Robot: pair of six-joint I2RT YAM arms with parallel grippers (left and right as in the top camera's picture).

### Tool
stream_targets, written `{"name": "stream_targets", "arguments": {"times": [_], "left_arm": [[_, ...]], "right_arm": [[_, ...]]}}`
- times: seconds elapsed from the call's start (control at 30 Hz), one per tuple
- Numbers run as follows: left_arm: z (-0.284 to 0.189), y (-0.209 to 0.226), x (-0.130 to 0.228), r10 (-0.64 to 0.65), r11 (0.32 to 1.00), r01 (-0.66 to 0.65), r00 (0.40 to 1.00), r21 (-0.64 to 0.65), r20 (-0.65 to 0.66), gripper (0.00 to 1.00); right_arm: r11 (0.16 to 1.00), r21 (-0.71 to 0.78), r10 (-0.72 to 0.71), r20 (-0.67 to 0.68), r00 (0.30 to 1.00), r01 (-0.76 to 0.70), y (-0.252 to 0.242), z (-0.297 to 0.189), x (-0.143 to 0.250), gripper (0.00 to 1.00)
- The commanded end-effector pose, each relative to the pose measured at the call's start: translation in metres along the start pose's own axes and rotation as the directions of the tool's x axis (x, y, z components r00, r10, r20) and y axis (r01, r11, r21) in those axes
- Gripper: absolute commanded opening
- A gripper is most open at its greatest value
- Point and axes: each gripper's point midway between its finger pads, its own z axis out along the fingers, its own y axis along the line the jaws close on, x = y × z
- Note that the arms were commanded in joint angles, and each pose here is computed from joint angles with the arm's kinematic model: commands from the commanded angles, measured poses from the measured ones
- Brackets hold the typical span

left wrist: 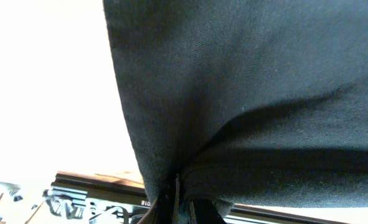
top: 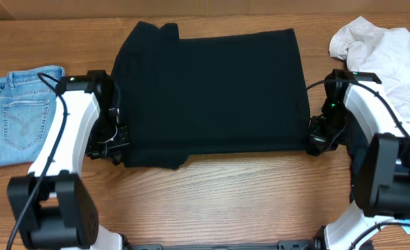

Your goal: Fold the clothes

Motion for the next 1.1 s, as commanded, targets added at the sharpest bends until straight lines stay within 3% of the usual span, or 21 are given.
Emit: {"name": "stream_targets", "arguments": {"times": [0.0, 0.13, 0.33, 0.43, 1.07], "left_arm": [[-0.01, 0.024, 0.008, -0.081, 0.995, 0.085, 0.994, -0.056, 0.068, 0.04], [-0.011, 0.027, 0.004, -0.101, 0.994, 0.106, 0.989, -0.038, 0.107, 0.04], [-0.02, 0.022, -0.043, -0.15, 0.989, 0.146, 0.946, 0.035, 0.289, 0.04], [-0.027, 0.019, -0.064, -0.16, 0.987, 0.146, 0.916, 0.065, 0.367, 0.04], [0.002, 0.007, -0.13, -0.166, 0.986, 0.143, 0.883, 0.084, 0.44, 0.04]], "right_arm": [[0.999, 0.005, 0.038, 0.117, 0.992, -0.039, -0.011, -0.027, 0.0, 0.04], [0.999, -0.035, 0.047, 0.246, 0.968, -0.04, -0.008, -0.048, -0.012, 0.04], [0.994, -0.112, 0.059, 0.414, 0.908, -0.013, 0.007, -0.065, -0.053, 0.04], [0.984, -0.163, 0.015, 0.49, 0.871, 0.075, 0.023, -0.077, -0.07, 0.04], [0.972, -0.176, -0.012, 0.622, 0.783, 0.154, 0.042, -0.079, -0.126, 0.05]]}}
